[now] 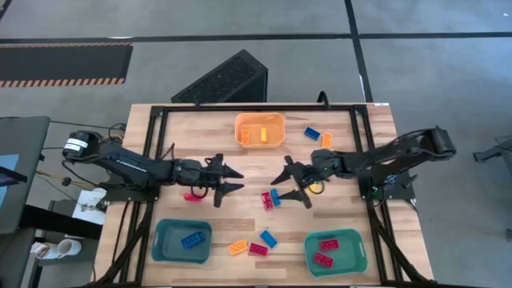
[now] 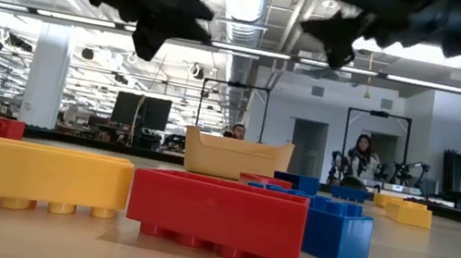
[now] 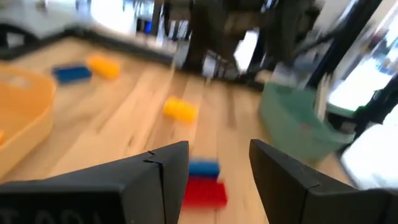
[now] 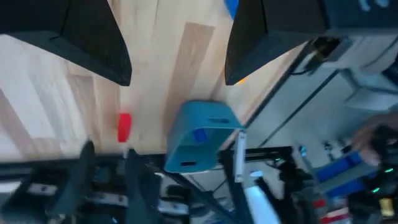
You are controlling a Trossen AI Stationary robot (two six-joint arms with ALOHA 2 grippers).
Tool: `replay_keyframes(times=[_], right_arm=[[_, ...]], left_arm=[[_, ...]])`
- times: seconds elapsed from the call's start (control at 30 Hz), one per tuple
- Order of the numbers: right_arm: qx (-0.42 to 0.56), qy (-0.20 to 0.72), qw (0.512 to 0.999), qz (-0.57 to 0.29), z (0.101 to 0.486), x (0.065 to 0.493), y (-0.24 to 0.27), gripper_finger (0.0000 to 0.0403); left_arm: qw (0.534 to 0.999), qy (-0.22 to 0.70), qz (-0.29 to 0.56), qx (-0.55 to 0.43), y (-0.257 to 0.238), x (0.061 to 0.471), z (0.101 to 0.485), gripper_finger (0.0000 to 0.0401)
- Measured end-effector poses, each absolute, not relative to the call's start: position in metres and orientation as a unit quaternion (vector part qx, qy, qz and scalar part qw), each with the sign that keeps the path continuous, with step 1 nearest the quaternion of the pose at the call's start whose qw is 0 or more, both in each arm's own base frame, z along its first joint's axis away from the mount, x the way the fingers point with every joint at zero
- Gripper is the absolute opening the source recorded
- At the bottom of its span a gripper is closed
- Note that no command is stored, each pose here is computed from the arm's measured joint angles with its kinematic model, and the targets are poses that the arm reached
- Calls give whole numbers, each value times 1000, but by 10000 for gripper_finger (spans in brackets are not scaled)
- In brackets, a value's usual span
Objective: Sort & place blocks by color
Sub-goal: Put the blue game piece into the blue bin
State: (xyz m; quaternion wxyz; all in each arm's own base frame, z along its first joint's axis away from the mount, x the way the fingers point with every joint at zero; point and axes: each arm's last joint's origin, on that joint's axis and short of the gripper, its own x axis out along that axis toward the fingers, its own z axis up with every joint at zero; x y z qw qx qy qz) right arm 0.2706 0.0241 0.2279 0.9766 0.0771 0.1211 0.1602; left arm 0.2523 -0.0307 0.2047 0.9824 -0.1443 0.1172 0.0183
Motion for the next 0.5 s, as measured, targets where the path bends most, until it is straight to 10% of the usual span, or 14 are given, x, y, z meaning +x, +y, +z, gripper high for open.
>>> replay_keyframes(times=[0.5], right_arm=[[19, 102, 979, 173, 259, 236, 36, 281]], left_arm=[[936, 309, 84, -145, -27, 253, 227, 156]])
